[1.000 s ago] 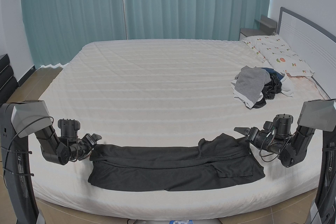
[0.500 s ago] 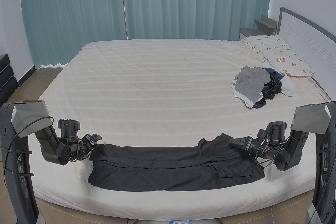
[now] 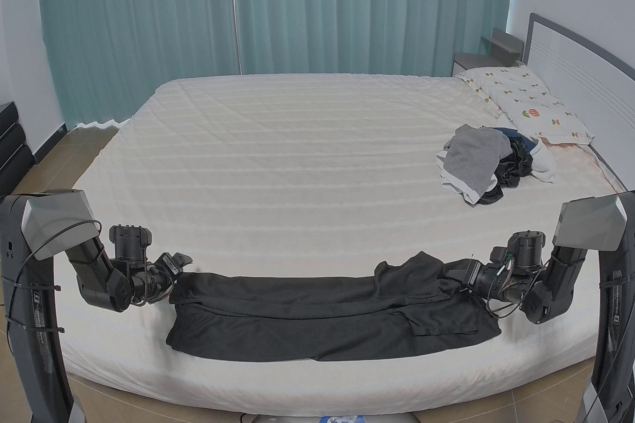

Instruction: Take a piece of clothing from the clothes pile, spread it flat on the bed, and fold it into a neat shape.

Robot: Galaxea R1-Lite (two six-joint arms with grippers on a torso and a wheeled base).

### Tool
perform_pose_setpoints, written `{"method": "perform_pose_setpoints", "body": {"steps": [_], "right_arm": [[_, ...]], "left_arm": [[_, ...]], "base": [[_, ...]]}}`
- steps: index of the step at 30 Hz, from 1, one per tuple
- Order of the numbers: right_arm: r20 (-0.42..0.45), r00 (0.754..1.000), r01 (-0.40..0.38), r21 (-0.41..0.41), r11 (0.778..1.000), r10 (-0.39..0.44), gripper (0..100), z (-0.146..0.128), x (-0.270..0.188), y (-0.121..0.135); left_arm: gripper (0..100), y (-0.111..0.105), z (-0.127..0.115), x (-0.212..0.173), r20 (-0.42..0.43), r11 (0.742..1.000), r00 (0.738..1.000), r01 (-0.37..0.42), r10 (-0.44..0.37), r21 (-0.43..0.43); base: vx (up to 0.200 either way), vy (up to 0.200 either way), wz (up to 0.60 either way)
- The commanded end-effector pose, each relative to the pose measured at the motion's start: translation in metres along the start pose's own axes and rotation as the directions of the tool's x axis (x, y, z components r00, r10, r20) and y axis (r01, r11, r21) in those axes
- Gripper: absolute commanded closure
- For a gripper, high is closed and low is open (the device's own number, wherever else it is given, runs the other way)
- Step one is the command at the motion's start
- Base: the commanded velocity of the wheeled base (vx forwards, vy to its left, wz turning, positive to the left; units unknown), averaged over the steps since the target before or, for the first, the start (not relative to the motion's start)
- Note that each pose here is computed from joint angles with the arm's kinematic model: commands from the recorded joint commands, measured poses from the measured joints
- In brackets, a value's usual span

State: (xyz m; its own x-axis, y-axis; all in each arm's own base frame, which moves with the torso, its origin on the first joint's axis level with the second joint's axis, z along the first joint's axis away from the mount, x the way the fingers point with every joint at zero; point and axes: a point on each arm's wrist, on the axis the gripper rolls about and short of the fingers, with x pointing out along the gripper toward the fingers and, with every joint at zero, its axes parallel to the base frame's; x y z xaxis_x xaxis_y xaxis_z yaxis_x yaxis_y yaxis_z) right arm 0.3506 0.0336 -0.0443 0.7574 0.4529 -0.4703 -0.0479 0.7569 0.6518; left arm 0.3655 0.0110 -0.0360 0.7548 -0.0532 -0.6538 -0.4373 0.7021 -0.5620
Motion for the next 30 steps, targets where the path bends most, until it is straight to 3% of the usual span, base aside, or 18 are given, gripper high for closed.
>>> {"method": "perform_pose_setpoints", "body": {"steps": [1,7,17,26,30], "right_arm": [[0.012,1.0,-0.018,0.003,1.0,0.018,100,0.006,-0.015,0.005],[-0.018,0.998,-0.057,0.018,0.998,0.057,100,0.008,-0.043,0.006],[-0.063,0.997,-0.034,0.007,0.999,0.034,100,-0.003,-0.056,-0.006],[-0.105,0.994,-0.021,-0.077,0.997,0.013,100,-0.015,-0.06,-0.011],[-0.105,0.994,-0.015,-0.076,0.997,0.007,100,-0.015,-0.057,-0.013]], "left_arm": [[0,0.0,0.0,0.0,-0.001,1.0,1.0,-0.001,0.001,-0.001],[0,0.0,0.0,0.0,0.0,1.0,1.0,0.0,0.0,0.001],[0,0.0,0.0,0.0,-0.001,1.0,1.0,-0.001,0.001,0.001],[0,0.0,0.0,0.0,-0.001,1.0,1.0,-0.001,0.001,0.002],[0,0.0,0.001,0.0,0.002,1.0,1.0,0.001,-0.001,0.001]], "base": [[0.0,0.0,0.0],[0.0,0.0,0.0],[0.0,0.0,0.0],[0.0,0.0,0.0],[0.0,0.0,0.0]]}}
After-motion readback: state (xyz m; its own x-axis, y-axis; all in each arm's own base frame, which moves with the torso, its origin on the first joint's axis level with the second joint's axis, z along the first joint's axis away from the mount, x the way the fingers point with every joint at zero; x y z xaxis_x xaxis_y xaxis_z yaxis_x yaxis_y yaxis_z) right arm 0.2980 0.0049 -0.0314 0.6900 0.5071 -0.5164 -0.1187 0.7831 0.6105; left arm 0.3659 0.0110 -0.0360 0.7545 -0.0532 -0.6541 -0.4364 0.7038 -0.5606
